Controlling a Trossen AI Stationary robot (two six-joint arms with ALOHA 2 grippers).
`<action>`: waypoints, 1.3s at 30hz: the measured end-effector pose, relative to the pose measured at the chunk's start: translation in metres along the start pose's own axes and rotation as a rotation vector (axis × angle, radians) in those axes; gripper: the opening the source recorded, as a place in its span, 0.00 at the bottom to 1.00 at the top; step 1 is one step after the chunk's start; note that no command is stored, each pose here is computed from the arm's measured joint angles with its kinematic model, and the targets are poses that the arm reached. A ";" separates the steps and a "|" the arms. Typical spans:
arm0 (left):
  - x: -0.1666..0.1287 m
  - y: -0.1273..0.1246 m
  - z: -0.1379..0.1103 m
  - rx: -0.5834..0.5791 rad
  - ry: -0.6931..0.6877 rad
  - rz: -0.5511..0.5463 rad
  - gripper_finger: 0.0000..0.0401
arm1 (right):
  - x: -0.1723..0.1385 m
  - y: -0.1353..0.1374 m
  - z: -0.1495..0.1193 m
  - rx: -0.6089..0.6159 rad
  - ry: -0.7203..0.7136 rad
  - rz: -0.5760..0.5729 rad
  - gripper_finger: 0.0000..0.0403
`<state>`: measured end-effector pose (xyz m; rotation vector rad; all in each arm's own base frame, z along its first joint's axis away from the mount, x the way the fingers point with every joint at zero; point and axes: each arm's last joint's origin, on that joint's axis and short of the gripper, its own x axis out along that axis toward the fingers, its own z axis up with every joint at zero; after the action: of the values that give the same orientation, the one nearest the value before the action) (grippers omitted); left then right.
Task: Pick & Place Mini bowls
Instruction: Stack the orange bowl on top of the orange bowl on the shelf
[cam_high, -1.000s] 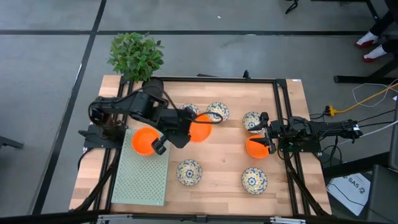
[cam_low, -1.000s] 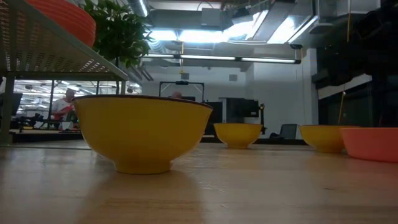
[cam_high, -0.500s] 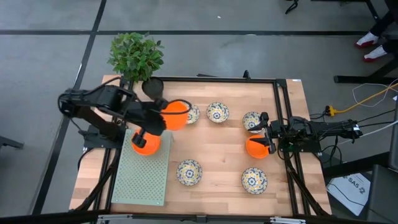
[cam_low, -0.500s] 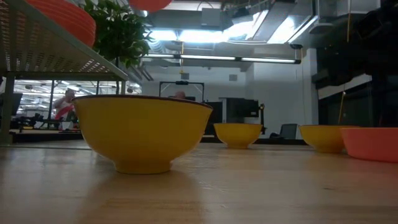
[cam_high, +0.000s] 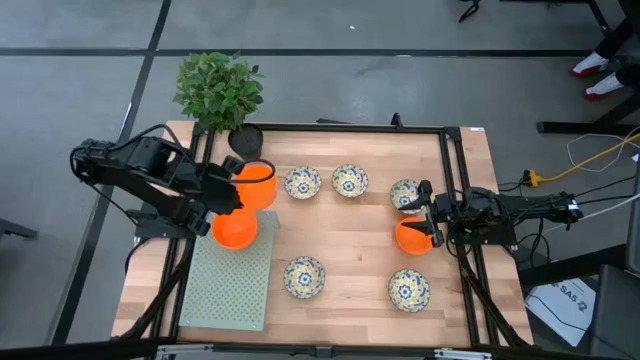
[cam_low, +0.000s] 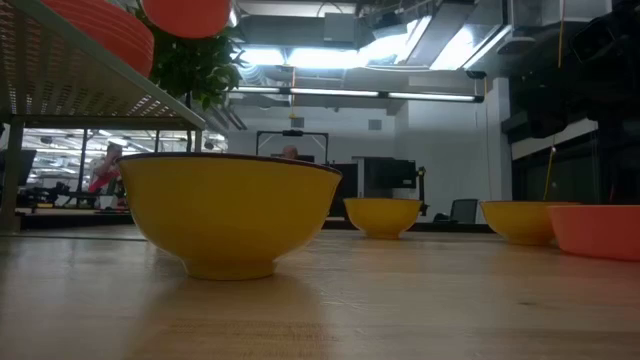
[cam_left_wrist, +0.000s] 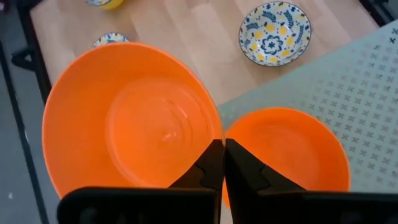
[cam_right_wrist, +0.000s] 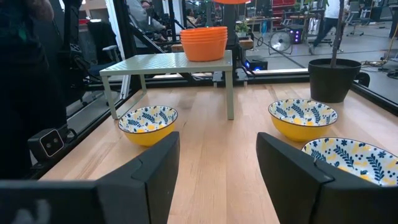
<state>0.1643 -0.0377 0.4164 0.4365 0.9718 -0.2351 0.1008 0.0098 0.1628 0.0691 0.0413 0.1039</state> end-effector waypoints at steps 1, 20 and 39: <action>-0.001 0.000 -0.002 -0.012 -0.001 0.000 0.01 | 0.000 0.000 0.000 0.000 0.000 0.000 0.53; -0.031 -0.042 -0.028 0.243 0.002 -0.153 0.01 | 0.000 0.000 0.000 0.000 0.000 0.000 0.53; -0.036 -0.082 -0.027 0.423 -0.035 -0.193 0.01 | 0.000 0.000 0.000 0.000 0.000 0.000 0.53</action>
<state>0.0929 -0.0981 0.4129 0.7220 0.9296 -0.6273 0.1007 0.0098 0.1628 0.0688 0.0413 0.1036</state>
